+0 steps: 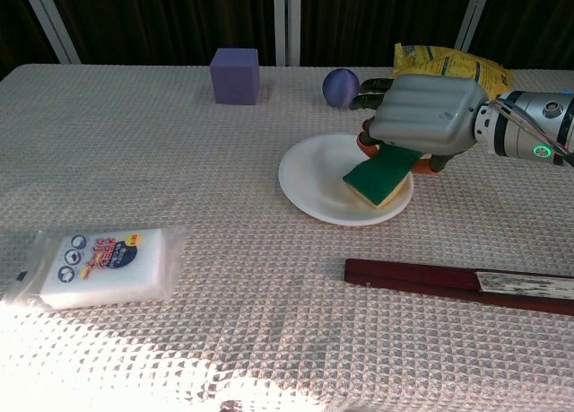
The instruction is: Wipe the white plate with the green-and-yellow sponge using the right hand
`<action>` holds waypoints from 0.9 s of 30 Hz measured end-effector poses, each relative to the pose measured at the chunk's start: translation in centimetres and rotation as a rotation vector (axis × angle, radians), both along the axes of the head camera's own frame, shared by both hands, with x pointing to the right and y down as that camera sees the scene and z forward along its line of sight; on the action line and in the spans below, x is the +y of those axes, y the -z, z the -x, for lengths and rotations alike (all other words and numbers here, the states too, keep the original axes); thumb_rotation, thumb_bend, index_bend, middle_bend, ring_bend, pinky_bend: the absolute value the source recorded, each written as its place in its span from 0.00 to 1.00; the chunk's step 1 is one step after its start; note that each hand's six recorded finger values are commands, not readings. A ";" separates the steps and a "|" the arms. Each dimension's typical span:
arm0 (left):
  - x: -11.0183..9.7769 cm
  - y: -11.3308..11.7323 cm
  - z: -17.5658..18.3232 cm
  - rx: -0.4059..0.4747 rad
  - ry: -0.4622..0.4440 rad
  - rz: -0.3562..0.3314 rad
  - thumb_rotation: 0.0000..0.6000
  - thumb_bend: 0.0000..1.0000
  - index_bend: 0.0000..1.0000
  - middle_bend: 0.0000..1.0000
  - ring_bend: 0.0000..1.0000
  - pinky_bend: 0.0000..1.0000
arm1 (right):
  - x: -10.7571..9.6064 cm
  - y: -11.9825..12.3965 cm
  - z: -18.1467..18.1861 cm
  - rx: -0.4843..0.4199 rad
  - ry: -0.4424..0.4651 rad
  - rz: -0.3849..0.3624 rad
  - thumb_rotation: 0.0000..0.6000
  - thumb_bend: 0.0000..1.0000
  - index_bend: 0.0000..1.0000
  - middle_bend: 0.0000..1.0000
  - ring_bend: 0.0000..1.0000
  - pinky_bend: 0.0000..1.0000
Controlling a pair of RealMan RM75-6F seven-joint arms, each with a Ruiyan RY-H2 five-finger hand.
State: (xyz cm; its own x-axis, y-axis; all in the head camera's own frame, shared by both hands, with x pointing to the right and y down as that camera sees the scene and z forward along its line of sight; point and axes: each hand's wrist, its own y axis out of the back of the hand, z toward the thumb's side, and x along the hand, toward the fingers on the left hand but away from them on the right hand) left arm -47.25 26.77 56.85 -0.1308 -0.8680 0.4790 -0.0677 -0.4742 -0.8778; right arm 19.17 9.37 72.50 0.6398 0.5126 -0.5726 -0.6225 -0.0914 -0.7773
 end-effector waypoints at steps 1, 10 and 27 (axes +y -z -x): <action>0.0 0.0 0.0 0.001 0.000 -0.001 1.00 0.08 0.23 0.10 0.05 0.11 | -0.1 0.2 0.0 -0.008 -0.004 -0.006 1.00 0.26 0.47 0.38 0.08 0.06; -0.1 0.2 -0.2 0.001 -0.011 -0.010 1.00 0.08 0.23 0.10 0.05 0.11 | -0.7 2.2 1.7 -0.074 0.007 -0.044 1.00 0.26 0.49 0.38 0.08 0.05; 0.2 0.1 0.2 0.005 0.002 -0.009 1.00 0.08 0.23 0.10 0.05 0.11 | 0.6 0.2 2.5 0.046 0.137 -0.092 1.00 0.26 0.49 0.39 0.09 0.02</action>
State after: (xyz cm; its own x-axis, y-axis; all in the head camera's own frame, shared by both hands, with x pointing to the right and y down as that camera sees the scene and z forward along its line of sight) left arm -47.44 27.02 56.74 -0.1302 -0.8722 0.4715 -0.0728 -0.4658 -0.8819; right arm 16.66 9.96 72.26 0.6817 0.4736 -0.5577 -0.6593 0.0671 -0.7489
